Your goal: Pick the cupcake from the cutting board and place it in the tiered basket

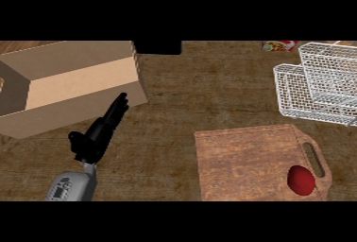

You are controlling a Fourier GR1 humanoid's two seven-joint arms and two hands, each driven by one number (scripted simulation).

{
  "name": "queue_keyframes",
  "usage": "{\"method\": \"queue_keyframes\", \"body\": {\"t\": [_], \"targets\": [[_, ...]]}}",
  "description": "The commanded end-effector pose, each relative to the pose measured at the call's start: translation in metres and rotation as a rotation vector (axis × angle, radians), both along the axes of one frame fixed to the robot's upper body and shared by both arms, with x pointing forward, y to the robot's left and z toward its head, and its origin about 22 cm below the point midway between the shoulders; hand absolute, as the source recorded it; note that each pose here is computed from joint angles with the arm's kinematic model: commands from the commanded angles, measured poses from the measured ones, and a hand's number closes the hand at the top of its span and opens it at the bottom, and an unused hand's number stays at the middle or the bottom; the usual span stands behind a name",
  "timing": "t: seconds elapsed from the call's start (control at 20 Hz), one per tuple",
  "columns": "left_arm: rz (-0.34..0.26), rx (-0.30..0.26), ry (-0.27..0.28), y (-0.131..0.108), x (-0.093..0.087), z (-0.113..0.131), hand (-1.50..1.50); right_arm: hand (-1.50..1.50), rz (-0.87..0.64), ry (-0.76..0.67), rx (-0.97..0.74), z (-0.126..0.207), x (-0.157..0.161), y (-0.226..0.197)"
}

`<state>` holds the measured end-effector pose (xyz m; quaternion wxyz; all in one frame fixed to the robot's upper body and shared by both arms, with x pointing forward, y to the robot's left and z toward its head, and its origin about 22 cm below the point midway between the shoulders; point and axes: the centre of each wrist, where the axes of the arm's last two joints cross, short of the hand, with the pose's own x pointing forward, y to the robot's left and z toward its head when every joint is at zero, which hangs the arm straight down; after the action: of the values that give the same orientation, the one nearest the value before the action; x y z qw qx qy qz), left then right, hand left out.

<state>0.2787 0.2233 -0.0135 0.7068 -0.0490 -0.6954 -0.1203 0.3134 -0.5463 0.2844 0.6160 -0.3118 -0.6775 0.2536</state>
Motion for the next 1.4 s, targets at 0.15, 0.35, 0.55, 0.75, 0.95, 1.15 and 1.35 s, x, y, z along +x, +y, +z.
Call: {"method": "queue_keyframes", "body": {"t": [0.15,0.35,0.55,0.75,0.95,1.15,1.35], "targets": [[-0.001,0.009,0.012,-0.011,-0.007,-0.006,0.0,1.5,0.067,0.072,-0.005,0.023,0.053,0.053],[-0.006,-0.001,0.003,-0.013,-0.013,-0.005,0.0,1.5,0.095,0.104,-0.038,-0.002,0.079,0.08],[-0.001,-0.005,0.008,0.0,-0.004,-0.007,0.0,1.5,0.116,0.107,-0.011,-0.029,0.098,0.102],[-0.003,-0.007,0.003,-0.007,-0.005,-0.006,0.0,1.5,0.145,0.133,0.0,-0.048,0.112,0.125],[0.008,0.011,0.001,0.008,-0.001,-0.005,0.0,1.5,0.175,0.159,0.086,-0.053,0.118,0.133],[0.03,-0.006,0.001,-0.002,-0.009,-0.002,0.0,1.5,0.198,0.207,0.166,-0.058,0.126,0.149],[0.012,0.011,-0.02,0.009,0.0,0.0,0.0,1.5,0.11,0.458,0.32,-0.08,0.114,0.123]]}}
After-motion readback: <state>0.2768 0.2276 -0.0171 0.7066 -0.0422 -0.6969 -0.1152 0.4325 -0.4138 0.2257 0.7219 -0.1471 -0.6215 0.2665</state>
